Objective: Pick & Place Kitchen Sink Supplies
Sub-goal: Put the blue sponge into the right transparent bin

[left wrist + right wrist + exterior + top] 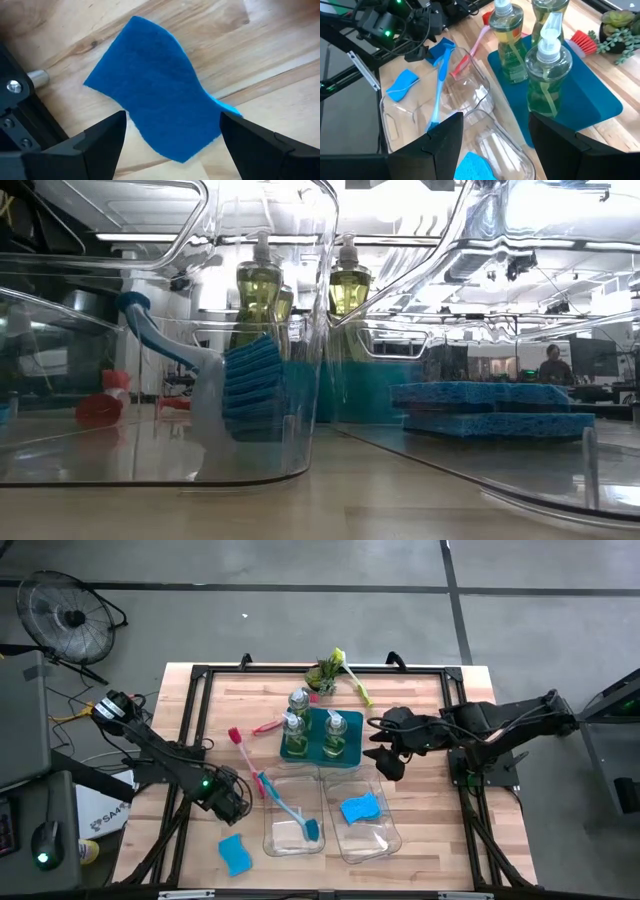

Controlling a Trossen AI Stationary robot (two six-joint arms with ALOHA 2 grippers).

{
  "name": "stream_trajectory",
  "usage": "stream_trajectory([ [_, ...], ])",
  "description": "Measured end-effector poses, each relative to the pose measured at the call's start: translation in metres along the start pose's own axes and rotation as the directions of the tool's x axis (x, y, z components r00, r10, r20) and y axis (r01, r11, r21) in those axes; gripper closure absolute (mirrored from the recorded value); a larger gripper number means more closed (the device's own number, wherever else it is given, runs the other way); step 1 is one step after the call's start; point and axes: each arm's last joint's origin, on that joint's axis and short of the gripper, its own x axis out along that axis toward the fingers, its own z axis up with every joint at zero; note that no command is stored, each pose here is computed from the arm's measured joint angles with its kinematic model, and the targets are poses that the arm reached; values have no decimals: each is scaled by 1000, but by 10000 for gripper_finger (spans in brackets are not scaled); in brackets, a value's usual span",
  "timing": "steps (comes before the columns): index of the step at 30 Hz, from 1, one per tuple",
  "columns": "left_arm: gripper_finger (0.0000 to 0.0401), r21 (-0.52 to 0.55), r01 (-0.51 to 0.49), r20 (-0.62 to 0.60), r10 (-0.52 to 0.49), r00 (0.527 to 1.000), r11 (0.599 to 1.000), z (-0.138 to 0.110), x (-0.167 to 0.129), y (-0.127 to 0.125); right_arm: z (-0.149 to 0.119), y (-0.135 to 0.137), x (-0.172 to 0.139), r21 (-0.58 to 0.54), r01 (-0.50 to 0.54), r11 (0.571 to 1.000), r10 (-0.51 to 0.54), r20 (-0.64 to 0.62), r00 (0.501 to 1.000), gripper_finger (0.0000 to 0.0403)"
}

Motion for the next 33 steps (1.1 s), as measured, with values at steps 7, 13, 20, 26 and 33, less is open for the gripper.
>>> stream_trajectory([
  [7,84,12,-21,14,21,1000,1000,0,6,-3,-1,0,0,2,-16,1000,16,-18,1000,182],
  [13,84,34,10,21,-10,1000,999,1,8,-8,-2,0,0,3,-11,1000,11,-28,1000,182],
  [20,84,100,7,18,-9,1000,995,0,7,-7,-1,0,0,3,-9,1000,9,-26,1000,182],
  [26,84,57,-60,-39,62,997,997,0,7,-1,-2,-1,0,21,-5,1000,6,-29,1000,182],
  [33,84,-80,-101,-108,92,990,992,-2,7,1,-2,-1,0,40,-2,999,3,-27,1000,182],
])
